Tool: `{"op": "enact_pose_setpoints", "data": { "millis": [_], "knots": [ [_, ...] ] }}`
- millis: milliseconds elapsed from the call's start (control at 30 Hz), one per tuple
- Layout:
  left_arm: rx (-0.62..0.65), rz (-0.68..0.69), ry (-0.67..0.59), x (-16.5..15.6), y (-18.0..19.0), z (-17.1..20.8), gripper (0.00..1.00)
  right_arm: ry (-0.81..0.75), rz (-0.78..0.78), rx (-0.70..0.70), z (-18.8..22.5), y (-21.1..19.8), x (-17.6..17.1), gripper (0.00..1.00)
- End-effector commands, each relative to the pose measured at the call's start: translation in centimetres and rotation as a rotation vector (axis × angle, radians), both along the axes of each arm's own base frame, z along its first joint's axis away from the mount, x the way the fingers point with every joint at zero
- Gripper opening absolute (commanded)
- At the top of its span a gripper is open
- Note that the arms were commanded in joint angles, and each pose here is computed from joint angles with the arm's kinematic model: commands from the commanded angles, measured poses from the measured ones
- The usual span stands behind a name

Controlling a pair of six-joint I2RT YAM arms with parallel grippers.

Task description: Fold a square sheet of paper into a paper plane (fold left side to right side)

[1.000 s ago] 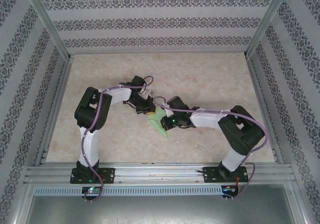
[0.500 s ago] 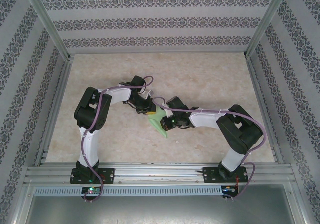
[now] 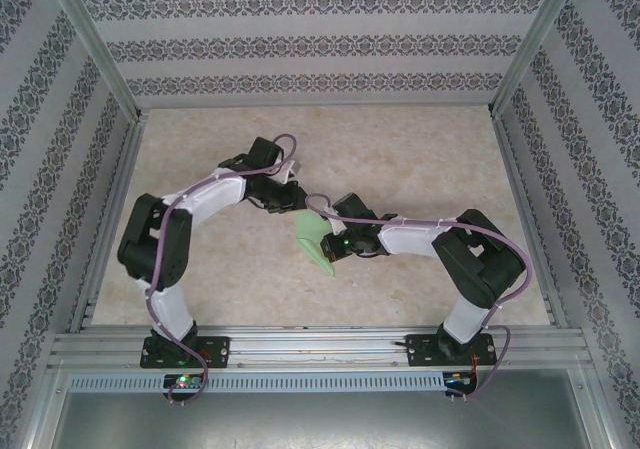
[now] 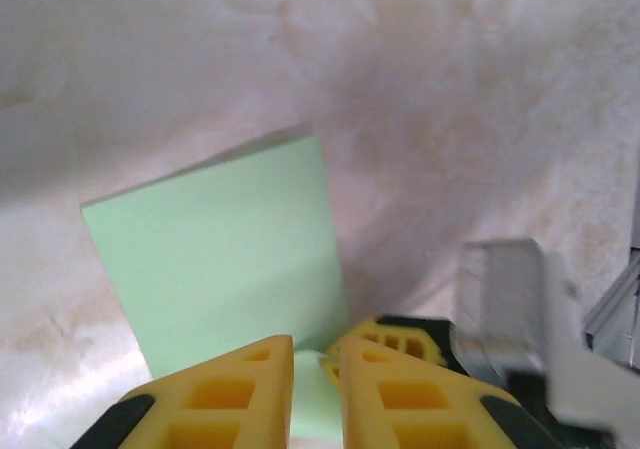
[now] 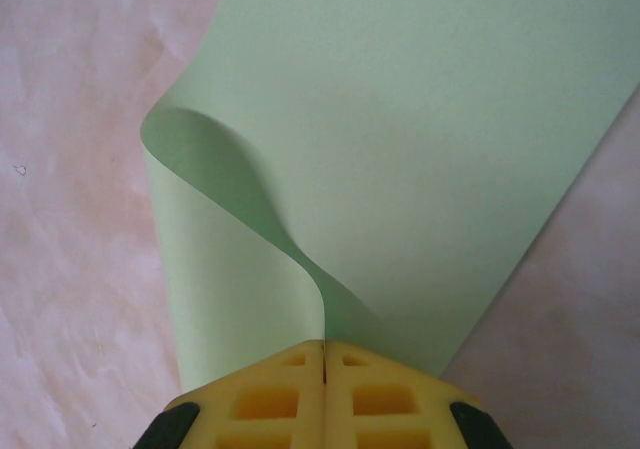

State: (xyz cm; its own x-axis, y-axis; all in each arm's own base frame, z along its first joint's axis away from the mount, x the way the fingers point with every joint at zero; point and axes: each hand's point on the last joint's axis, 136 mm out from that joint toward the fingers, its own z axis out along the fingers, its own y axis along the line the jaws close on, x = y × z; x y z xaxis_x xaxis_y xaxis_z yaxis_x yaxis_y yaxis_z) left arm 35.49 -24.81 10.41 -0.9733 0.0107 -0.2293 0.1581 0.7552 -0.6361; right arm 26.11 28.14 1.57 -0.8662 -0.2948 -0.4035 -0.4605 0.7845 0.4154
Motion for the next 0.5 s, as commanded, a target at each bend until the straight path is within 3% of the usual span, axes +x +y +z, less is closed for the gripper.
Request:
{"op": "enact_pose_setpoints", "data": {
  "millis": [0,233,467],
  "knots": [
    [-0.043,0.009,-0.003,-1.4,0.5,-0.2,0.17,0.061,-0.011,-0.062,-2.0,-1.4,-1.1,0.0],
    [-0.226,0.008,0.012,-5.1,-0.4,-0.2,0.15,0.067,-0.008,-0.05,-2.1,-1.3,-1.2,0.0],
    [-0.288,0.001,0.057,-6.8,-1.9,-1.6,0.17,0.078,-0.013,-0.05,-2.3,-1.3,-1.2,0.0]
  ]
}}
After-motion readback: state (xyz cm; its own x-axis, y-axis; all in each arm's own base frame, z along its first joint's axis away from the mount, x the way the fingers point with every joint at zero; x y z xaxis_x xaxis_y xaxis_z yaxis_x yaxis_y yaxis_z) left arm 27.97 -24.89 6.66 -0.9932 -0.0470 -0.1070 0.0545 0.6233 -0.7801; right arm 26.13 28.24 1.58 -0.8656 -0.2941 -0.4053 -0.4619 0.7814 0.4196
